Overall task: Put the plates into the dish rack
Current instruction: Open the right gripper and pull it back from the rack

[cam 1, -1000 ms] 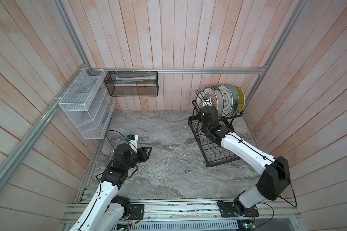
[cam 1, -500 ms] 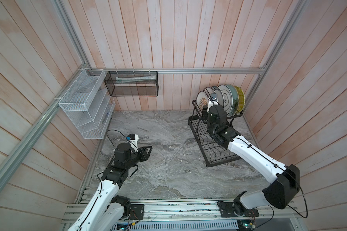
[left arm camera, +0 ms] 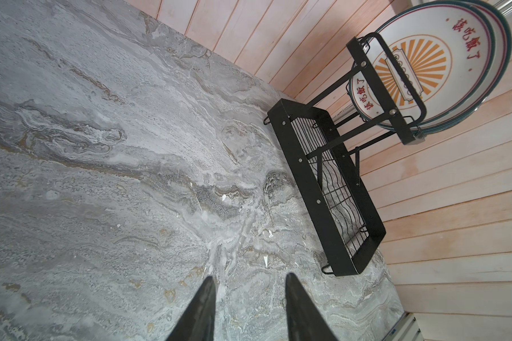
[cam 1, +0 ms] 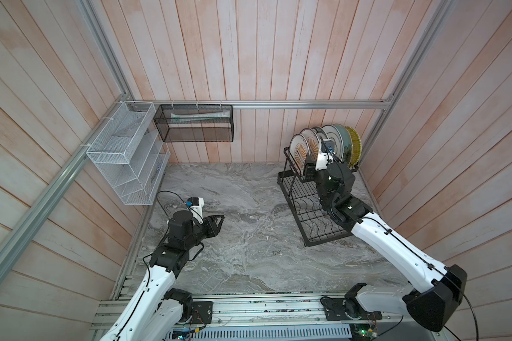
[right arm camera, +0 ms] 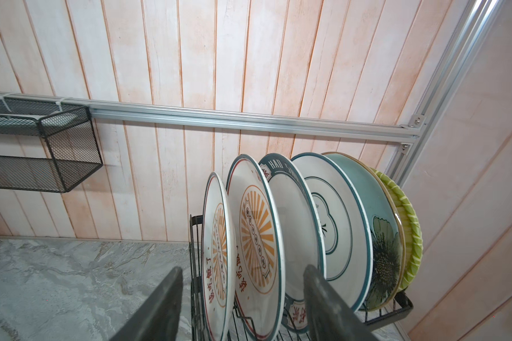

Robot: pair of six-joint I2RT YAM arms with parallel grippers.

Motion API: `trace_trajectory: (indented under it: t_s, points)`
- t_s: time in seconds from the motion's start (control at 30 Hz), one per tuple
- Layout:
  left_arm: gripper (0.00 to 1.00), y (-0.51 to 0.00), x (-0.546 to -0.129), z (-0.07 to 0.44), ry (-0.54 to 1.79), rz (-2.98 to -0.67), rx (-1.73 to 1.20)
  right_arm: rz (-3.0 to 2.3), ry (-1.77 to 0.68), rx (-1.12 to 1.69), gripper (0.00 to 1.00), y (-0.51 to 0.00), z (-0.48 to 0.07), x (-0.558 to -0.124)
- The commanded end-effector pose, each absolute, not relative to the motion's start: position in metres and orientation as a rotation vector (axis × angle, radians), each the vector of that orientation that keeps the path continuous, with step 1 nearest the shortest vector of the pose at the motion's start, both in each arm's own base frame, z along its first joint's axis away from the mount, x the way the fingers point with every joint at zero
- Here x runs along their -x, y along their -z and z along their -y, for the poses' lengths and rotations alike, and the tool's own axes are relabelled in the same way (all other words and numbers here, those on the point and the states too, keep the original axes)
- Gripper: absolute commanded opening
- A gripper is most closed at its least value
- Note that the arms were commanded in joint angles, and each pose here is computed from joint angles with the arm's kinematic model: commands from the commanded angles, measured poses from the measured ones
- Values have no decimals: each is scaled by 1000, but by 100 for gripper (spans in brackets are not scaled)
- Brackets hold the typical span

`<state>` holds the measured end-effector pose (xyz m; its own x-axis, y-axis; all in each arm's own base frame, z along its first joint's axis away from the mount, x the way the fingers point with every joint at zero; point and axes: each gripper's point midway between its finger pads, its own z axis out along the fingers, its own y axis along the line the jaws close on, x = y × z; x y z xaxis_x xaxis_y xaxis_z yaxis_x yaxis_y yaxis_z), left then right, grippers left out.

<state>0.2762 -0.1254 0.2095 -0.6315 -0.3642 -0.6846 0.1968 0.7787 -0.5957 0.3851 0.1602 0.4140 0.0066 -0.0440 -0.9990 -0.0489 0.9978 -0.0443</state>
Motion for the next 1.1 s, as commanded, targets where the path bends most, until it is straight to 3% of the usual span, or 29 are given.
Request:
trace_trajectory:
  t_s: [0.0, 0.1, 0.27, 0.43, 0.57, 0.87, 0.97, 1.0, 1.07]
  points:
    - [40, -234, -281, 122, 813, -2020, 125, -1529, -109, 100, 66, -423, -165, -375]
    - [41, -240, -282, 121, 808, -1991, 129, -1510, -183, 132, 68, -425, -166, -368]
    - [43, -249, -284, 121, 796, -1968, 106, -1480, -275, 188, 79, -427, -174, -357]
    - [53, -258, -288, 120, 761, -1960, 77, -1482, -329, 268, 88, -423, -187, -352]
    - [58, -270, -291, 119, 738, -1922, 42, -1465, -341, 249, 88, -425, -184, -348]
    - [82, -302, -301, 109, 634, -1826, 20, -1406, -309, 142, 88, -431, -152, -331]
    - [91, -312, -307, 104, 592, -1808, 24, -1413, -282, 107, 94, -433, -136, -327]
    - [100, -314, -311, 102, 576, -1812, 36, -1420, -264, 87, 98, -434, -129, -327]
    - [100, -313, -318, 104, 564, -1856, 35, -1435, -223, 19, 98, -436, -109, -327]
